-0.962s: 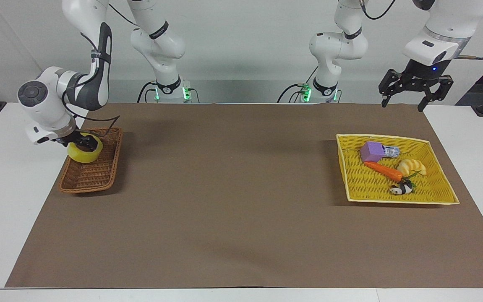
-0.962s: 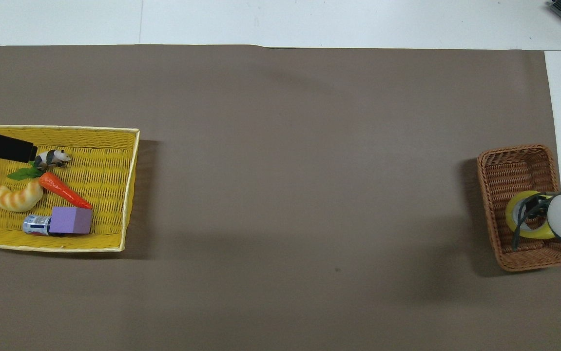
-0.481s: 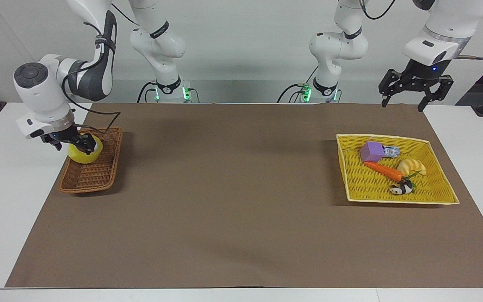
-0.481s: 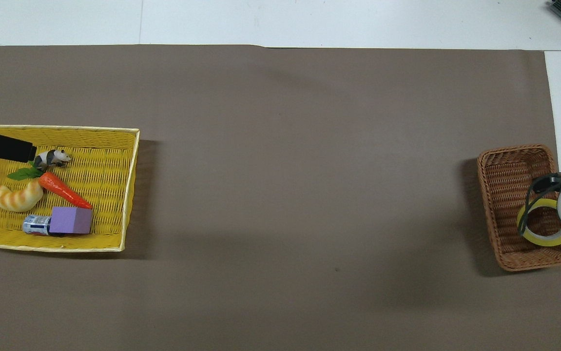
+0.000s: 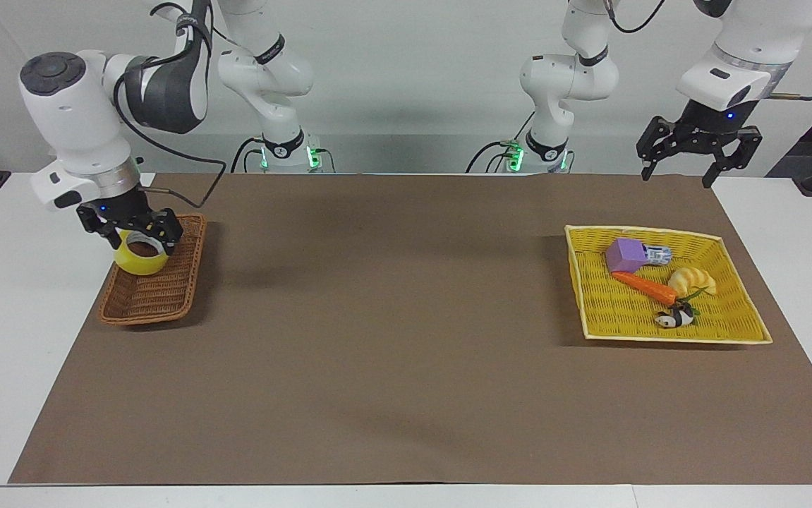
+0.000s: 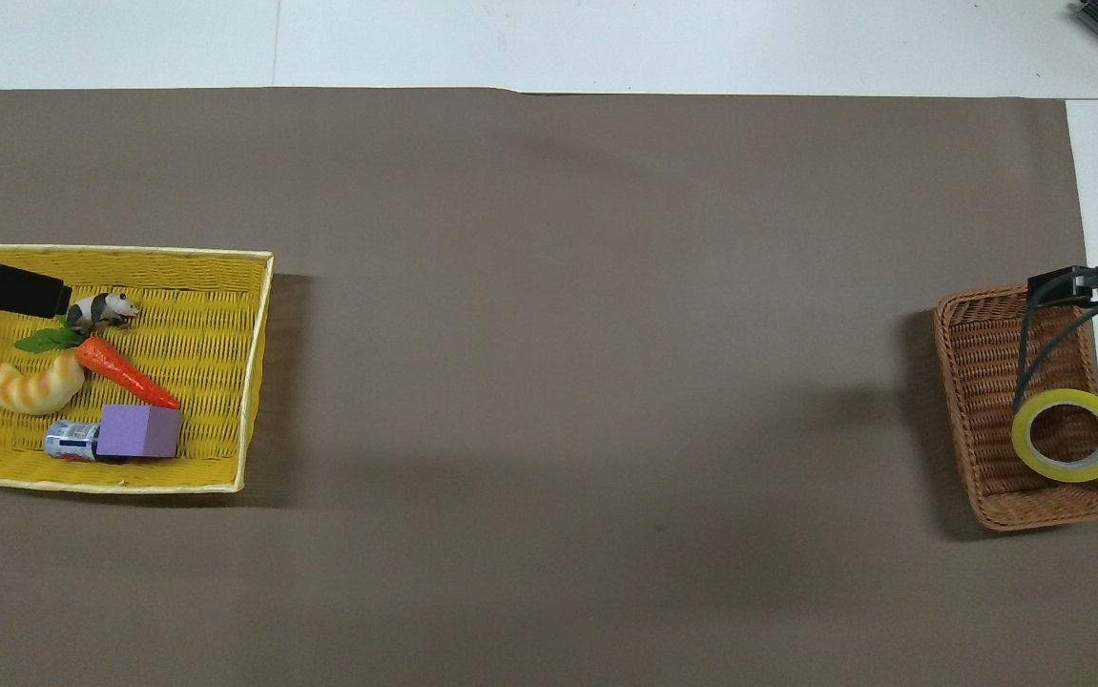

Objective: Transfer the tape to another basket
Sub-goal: 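Open the right gripper and raise it away from the tape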

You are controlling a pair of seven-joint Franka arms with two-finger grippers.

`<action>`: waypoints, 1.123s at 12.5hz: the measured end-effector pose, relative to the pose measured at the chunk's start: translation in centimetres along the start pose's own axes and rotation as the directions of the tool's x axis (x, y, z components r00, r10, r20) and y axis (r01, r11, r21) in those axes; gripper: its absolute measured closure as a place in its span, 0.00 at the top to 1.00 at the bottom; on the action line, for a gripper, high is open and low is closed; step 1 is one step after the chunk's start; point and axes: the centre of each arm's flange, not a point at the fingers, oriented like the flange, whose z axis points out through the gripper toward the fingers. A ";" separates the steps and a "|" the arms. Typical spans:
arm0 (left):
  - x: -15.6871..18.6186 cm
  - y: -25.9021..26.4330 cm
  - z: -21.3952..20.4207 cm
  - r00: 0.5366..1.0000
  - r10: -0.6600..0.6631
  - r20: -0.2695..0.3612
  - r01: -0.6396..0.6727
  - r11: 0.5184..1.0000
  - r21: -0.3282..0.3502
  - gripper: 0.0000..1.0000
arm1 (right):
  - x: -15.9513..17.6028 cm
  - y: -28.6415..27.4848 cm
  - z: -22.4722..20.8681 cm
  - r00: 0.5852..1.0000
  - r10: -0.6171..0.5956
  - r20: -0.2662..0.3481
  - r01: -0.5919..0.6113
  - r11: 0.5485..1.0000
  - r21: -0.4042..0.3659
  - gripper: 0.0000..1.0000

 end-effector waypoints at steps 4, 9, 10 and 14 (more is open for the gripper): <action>0.0 0.0 0.0 1.000 0.000 0.000 0.000 1.000 0.000 1.00 | -0.6 0.3 -6.3 0.999 0.026 0.045 -0.029 0.997 0.070 1.00; 0.0 0.0 0.0 1.000 0.000 0.000 0.000 1.000 0.000 1.00 | -1.8 -0.4 -9.2 0.995 0.003 0.096 -0.011 0.996 0.083 1.00; 0.0 0.0 0.0 1.000 0.000 0.000 0.000 1.000 0.000 1.00 | -1.9 -0.5 -9.3 0.995 0.001 0.098 -0.009 0.996 0.083 1.00; 0.0 0.0 0.0 1.000 0.000 0.000 0.000 1.000 0.000 1.00 | -1.9 -0.5 -9.4 0.995 0.000 0.098 -0.008 0.996 0.083 1.00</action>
